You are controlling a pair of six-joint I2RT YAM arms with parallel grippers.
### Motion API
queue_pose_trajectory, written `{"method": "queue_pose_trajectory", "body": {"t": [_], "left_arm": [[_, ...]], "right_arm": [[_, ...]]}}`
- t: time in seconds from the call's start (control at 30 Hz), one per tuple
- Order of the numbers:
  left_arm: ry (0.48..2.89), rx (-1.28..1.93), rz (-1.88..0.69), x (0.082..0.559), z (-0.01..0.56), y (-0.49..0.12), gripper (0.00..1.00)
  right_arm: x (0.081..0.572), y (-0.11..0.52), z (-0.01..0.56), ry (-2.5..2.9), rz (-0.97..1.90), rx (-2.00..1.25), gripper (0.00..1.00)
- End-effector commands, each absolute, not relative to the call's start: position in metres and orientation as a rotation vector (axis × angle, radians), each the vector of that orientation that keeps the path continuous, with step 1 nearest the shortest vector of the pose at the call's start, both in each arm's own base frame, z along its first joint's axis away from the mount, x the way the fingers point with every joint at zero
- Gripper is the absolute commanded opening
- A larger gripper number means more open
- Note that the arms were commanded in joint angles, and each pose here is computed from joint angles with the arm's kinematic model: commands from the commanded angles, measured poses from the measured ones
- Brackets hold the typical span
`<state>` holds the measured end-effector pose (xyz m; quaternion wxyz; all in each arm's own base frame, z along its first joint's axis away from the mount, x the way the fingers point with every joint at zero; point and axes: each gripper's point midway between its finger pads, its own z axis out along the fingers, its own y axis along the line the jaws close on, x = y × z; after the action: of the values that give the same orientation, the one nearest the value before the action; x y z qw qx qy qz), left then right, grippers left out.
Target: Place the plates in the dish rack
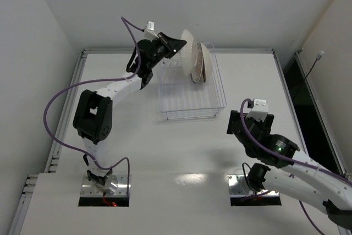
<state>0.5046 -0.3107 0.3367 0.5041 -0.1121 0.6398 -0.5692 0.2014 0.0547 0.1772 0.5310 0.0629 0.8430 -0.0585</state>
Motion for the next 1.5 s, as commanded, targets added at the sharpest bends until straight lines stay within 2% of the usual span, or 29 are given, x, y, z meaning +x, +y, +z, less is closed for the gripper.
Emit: {"method": "queue_pose_trajectory", "body": {"t": [0.0, 0.6, 1.07, 1.47], "left_arm": [[1.266, -0.223, -1.344, 0.482, 0.428, -0.293, 0.00], [1.314, -0.384, -1.239, 0.498, 0.377, -0.296, 0.00], [1.389, -0.371, -1.055, 0.508, 0.357, -0.347, 0.00], [1.435, -0.422, -0.966, 0.533, 0.322, -0.349, 0.01]], "right_arm": [[0.206, 0.058, 0.185, 1.977, -0.114, 0.180, 1.00], [0.207, 0.061, 0.182, 1.989, -0.120, 0.162, 1.00], [0.206, 0.064, 0.181, 1.996, -0.105, 0.147, 1.00], [0.206, 0.067, 0.184, 1.987, -0.090, 0.138, 1.00]]}}
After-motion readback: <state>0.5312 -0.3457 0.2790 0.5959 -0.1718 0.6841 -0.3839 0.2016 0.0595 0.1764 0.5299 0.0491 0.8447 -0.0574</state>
